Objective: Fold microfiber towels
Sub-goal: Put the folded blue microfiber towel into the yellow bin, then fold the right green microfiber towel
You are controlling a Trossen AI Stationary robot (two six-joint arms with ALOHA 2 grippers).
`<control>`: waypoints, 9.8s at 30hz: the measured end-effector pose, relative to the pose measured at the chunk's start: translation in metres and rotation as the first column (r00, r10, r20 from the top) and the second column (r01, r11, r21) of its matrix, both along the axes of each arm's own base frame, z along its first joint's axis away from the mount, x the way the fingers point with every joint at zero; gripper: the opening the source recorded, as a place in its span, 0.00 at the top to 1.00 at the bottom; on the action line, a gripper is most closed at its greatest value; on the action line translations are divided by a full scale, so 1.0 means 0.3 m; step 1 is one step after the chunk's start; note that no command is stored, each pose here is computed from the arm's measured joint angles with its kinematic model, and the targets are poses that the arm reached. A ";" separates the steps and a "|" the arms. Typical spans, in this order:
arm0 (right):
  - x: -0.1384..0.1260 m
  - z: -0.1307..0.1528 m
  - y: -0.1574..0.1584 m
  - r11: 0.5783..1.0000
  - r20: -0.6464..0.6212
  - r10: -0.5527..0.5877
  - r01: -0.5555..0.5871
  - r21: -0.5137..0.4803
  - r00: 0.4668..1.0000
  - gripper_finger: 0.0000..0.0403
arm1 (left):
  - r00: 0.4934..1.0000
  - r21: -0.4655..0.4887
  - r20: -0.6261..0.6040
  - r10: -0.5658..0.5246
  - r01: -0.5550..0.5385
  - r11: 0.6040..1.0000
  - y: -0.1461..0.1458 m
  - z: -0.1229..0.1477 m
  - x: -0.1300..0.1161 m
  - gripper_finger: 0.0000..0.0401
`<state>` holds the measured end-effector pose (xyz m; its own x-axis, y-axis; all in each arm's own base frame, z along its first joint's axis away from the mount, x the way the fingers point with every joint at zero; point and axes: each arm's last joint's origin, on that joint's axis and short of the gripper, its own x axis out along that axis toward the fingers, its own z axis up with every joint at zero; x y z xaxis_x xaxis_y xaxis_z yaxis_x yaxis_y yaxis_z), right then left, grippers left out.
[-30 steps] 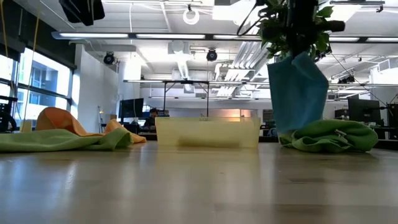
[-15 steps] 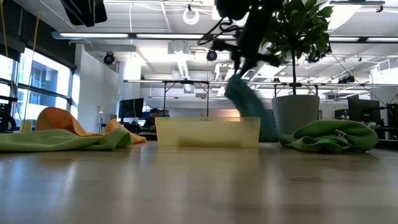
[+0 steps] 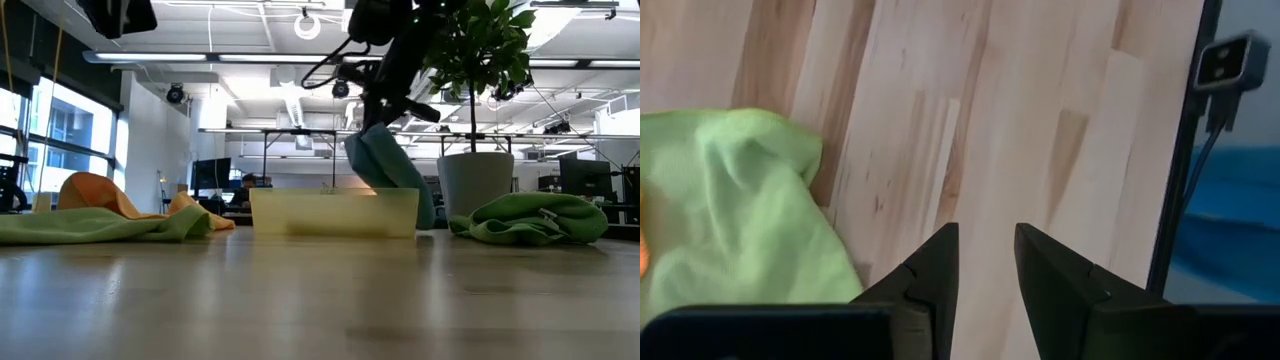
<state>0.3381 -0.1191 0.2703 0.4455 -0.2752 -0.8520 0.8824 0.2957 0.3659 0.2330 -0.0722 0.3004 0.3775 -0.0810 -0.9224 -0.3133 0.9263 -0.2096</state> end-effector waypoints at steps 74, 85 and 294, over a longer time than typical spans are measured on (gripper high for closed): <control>-0.155 0.307 0.275 0.819 0.354 0.530 -0.573 0.019 0.770 0.99 | 0.749 0.823 0.366 -0.553 0.017 0.568 0.391 0.045 0.383 0.46; -0.113 0.264 0.268 0.783 0.303 0.596 -0.621 -0.017 0.743 0.99 | 0.732 0.886 0.257 -0.631 0.082 0.455 0.381 0.039 0.391 0.46; -0.283 0.122 0.257 0.798 -0.307 0.600 -0.582 0.158 0.739 1.00 | 0.937 0.260 0.341 0.077 -0.173 0.950 0.396 0.055 0.259 0.56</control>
